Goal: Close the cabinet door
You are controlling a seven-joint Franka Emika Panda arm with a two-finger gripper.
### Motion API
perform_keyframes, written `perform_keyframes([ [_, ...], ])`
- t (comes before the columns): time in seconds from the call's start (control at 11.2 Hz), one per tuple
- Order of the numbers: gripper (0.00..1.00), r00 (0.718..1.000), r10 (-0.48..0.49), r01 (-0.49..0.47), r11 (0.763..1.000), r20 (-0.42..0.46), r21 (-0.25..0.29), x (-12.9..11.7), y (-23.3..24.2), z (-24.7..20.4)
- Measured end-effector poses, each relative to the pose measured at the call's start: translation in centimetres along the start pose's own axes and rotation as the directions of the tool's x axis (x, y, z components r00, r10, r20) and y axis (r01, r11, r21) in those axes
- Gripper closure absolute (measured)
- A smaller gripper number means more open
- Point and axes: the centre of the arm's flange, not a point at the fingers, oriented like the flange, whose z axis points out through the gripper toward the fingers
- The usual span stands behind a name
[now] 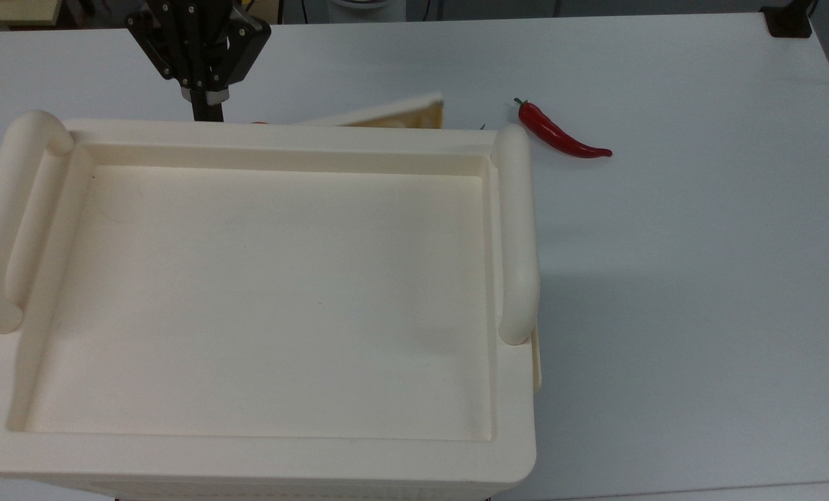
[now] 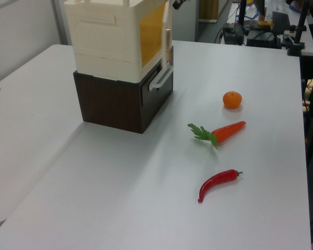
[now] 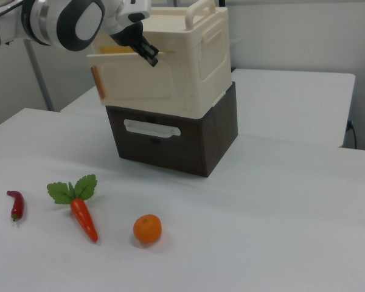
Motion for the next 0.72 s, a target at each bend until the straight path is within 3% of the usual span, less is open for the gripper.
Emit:
perform_keyframes([
  [0.72,0.98,1.000,-0.014,0.014,1.000,0.024,-0.005,-0.9,-0.8,1.2],
])
